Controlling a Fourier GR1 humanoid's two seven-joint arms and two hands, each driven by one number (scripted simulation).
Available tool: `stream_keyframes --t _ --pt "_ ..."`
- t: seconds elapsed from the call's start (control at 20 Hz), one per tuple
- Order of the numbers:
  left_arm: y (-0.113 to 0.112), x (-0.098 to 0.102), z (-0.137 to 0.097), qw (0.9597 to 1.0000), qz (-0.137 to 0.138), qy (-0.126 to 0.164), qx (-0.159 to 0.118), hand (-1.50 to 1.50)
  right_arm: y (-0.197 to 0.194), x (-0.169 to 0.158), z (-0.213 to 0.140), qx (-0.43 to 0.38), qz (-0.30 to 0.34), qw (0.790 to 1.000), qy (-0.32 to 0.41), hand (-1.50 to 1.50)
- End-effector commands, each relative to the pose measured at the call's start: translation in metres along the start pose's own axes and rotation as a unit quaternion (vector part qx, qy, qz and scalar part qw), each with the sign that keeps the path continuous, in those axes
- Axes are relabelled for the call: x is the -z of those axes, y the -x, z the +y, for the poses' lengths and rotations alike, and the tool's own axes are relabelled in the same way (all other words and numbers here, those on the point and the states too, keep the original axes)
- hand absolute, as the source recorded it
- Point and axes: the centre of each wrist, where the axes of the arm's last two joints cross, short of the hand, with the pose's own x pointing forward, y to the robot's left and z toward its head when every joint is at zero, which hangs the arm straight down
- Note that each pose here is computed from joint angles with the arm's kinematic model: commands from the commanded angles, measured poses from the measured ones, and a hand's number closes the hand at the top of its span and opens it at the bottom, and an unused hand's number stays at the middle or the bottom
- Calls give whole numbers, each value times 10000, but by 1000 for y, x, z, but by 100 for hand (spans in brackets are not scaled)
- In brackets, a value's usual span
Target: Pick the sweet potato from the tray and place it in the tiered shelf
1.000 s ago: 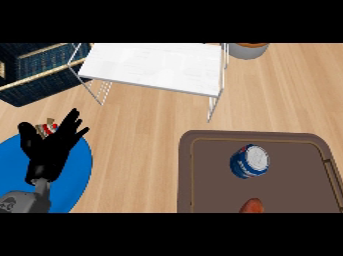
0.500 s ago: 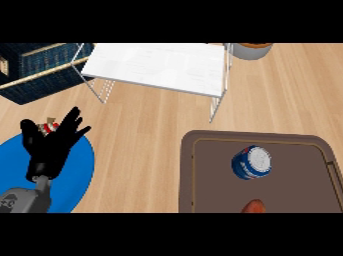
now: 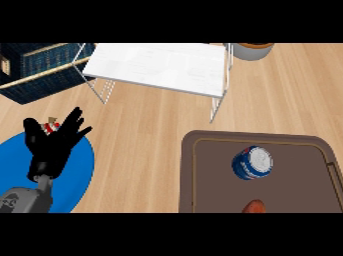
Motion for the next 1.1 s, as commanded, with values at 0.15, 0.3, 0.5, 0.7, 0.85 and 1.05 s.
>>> stream_keyframes --t 0.15,0.3,0.5,0.7,0.85,1.05 --pt "14 -4 2 9997 248 7 -10 0 -20 3 34 -566 -118 9979 301 -150" --pt "33 -11 0 9990 432 -91 -15 0 -35 -4 50 -672 -90 9968 424 -150" --pt "14 -8 4 9991 392 -126 -124 0 -59 10 78 -1087 -7 9926 549 -150" --pt "27 2 14 9989 384 -265 -20 0 -85 19 106 -1102 -255 9919 569 -150" --pt "8 -10 11 9984 477 -289 -86 0 -96 37 110 -1095 -327 9919 554 -150" --pt "24 -20 20 9984 476 -276 -114 0 -78 46 132 -1122 -358 9917 519 -150"
